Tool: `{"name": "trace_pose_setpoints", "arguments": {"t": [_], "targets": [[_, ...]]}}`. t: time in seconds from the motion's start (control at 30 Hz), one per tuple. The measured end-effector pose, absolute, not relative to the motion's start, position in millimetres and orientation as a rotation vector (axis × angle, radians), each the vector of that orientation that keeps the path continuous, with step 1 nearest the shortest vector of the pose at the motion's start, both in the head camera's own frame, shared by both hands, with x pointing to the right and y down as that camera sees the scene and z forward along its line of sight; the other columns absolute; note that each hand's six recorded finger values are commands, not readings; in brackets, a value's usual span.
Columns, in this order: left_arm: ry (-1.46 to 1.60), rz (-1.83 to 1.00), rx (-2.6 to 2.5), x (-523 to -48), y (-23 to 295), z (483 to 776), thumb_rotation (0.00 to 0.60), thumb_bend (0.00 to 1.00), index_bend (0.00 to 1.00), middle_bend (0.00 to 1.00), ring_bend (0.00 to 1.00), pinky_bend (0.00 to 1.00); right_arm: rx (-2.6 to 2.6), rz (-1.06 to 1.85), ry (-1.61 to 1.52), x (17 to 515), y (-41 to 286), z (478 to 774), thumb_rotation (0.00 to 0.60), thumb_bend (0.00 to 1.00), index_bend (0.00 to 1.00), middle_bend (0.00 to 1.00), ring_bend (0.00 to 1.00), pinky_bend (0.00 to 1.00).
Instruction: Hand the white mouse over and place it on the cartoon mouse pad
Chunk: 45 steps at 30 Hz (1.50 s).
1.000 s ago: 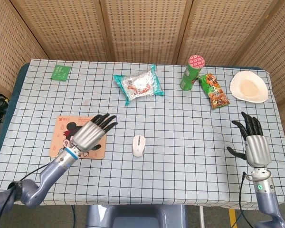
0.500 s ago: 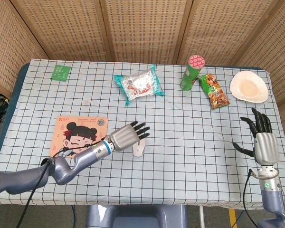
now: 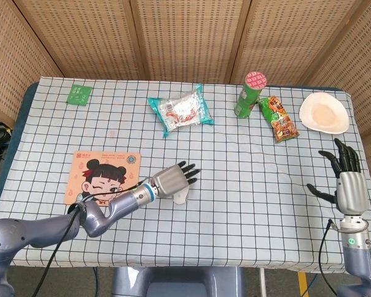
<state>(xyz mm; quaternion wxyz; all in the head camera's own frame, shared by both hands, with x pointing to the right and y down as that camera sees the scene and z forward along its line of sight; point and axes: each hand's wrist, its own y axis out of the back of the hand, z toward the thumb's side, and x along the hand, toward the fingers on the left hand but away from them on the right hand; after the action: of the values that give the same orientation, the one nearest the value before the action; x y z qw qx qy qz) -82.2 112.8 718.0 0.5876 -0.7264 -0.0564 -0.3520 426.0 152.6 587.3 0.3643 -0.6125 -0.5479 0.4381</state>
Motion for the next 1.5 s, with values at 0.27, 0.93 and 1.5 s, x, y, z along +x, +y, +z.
{"name": "trace_pose_setpoints", "arguments": {"t": [0.27, 0.93, 1.5], "targets": [[-0.147, -0.828, -1.694, -79, 119, 726, 0.6, 0.11, 0.35, 0.16, 0.09, 0.21, -1.573, 1.128, -1.405, 426, 153, 587, 0.6, 0.09, 0.26, 0.03, 0.0, 0.0], [-0.051, -0.774, -1.605, -122, 99, 698, 0.6, 0.17, 0.5, 0.27, 0.17, 0.26, -1.565, 1.157, -1.381, 427, 153, 591, 0.6, 0.09, 0.27, 0.03, 0.0, 0.0], [-0.066, -0.798, -1.538, -299, 103, 681, 0.6, 0.17, 0.52, 0.28, 0.18, 0.27, -1.556, 1.165, -1.339, 420, 156, 596, 0.6, 0.09, 0.26, 0.03, 0.0, 0.0]]}}
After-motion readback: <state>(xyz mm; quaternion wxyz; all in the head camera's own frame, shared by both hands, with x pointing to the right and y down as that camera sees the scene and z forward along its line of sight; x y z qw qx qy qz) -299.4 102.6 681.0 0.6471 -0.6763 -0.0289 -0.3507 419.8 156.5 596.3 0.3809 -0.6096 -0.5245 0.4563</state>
